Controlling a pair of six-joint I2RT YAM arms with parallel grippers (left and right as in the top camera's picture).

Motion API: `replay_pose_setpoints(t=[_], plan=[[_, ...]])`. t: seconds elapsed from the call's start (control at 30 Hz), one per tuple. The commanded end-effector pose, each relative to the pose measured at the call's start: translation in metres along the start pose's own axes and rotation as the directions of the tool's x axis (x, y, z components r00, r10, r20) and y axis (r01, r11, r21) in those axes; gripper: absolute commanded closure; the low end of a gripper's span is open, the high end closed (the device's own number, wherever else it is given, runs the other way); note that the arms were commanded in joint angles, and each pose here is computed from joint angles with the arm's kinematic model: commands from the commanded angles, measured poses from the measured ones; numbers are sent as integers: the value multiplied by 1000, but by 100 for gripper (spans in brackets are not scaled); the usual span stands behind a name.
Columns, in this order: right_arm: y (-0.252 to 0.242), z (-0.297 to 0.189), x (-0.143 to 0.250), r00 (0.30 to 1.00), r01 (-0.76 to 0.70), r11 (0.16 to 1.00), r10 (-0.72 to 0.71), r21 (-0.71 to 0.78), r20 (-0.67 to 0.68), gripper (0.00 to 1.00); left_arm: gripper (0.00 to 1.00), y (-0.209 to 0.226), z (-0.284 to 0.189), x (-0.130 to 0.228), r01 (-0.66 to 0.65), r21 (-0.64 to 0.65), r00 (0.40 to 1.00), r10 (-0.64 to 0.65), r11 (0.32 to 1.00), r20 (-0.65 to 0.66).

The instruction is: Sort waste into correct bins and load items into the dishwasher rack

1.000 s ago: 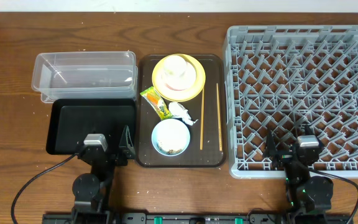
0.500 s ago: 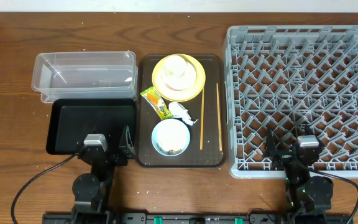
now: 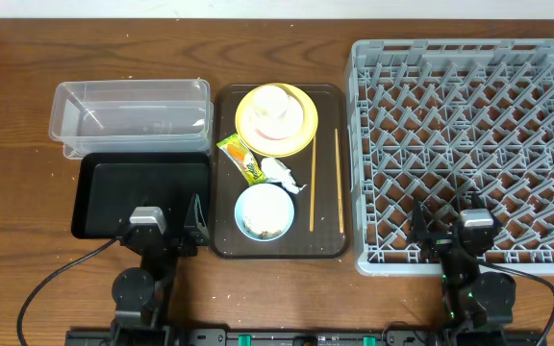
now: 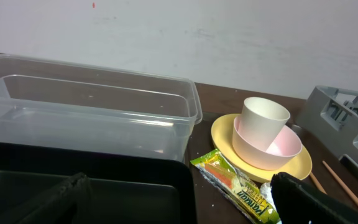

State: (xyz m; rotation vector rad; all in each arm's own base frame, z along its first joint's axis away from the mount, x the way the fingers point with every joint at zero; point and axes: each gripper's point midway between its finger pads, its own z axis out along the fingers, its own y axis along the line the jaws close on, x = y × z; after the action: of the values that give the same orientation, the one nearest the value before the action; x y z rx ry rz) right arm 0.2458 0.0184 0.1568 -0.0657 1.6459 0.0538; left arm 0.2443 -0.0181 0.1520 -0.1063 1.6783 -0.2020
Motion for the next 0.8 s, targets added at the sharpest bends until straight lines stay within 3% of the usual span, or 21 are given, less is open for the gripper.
replay_pose_setpoints(t=[0.0,0.2,0.4,0.6,0.77], plan=[[-3,0,2,1000,-5,1000,5,11,-6,1,5,7,1,16,3,-34,999,-5,999,-49],[-3,0,2,1000,-5,1000,5,11,-6,1,5,7,1,7,3,-38,1000,-4,999,-13],[-3,0,2,1000,-5,1000,5,11,-6,1,5,-8,0,7,6,43,999,-5,999,-35],[-3,0,2,1000,-5,1000,5,11,-6,1,5,-26,-24,-56,19,93,999,-21,996,25],[-3,0,2,1000,-5,1000,5,11,-6,1,5,-32,-41,-72,105,62,985,-95,993,-145]])
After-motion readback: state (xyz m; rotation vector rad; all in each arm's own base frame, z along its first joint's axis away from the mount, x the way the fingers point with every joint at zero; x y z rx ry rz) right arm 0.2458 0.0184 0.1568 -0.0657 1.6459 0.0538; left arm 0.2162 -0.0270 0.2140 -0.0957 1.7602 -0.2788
